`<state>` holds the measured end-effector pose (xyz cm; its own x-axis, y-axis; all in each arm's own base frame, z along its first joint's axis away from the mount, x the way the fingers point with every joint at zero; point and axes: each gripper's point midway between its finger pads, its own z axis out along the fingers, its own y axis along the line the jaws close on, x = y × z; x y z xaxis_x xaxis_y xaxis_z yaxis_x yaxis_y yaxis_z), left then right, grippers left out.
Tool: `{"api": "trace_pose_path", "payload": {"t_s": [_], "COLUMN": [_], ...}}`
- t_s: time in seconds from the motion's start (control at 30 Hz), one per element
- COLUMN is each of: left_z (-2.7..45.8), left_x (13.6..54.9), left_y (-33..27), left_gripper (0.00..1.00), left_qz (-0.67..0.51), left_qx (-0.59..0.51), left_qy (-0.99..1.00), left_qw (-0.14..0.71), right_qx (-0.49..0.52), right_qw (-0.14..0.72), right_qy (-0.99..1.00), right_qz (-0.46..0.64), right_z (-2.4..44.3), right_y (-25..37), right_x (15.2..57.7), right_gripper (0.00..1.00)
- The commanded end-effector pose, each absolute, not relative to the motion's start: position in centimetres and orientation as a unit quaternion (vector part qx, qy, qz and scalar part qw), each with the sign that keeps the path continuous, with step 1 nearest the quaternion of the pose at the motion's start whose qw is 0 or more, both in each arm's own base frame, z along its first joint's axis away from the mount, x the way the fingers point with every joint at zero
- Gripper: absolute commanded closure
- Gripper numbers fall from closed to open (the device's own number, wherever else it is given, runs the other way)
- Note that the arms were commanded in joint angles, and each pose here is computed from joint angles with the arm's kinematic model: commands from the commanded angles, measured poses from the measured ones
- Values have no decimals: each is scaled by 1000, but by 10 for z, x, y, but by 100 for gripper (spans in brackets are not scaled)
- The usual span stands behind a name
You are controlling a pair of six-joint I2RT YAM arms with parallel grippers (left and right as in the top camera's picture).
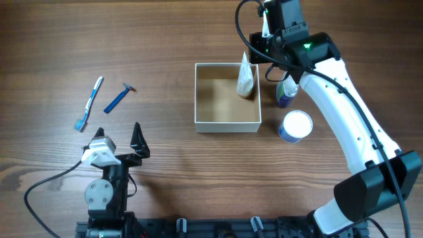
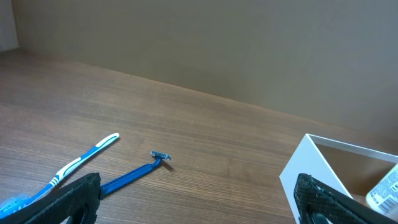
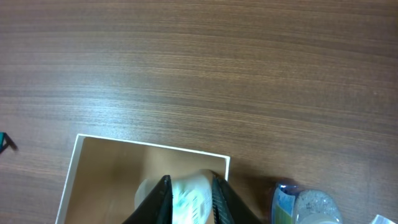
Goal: Pack container
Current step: 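Carry the tube over the box and lower it upright inside, then release the tube, move right gripper to the foam pump bottle, grasp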
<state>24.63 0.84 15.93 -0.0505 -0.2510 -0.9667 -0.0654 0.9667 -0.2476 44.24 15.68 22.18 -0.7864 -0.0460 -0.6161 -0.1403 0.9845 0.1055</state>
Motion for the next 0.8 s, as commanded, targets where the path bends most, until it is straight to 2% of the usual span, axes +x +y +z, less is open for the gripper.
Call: {"api": "trace_pose_path", "payload": {"t_s": [0.0,0.1,0.2,0.3,0.47,0.57,0.77], "left_z": [158,158,158,158,158,158,158], "left_x": [246,246,246,246,246,246,246], "left_y": [12,12,12,12,12,12,12], "left_gripper": [0,0,0,0,0,0,0], "left_qz": [-65,-65,-65,-65,-65,-65,-65], "left_qx": [-120,-120,-120,-120,-120,-120,-120], "left_qy": [721,721,721,721,721,721,721], "left_qw": [679,679,679,679,679,679,679], "right_qx": [-60,-60,-57,-52,30,83,125], "right_qw": [329,334,356,379,380,360,293], "right_qy": [940,939,930,921,923,929,947], "right_qz": [63,63,70,78,42,-8,-32], "right_z": [225,231,253,283,308,302,264], "right_y": [155,153,151,144,103,70,45], "right_x": [443,441,435,419,381,367,371], "right_gripper": [73,64,41,25,7,1,0]}}
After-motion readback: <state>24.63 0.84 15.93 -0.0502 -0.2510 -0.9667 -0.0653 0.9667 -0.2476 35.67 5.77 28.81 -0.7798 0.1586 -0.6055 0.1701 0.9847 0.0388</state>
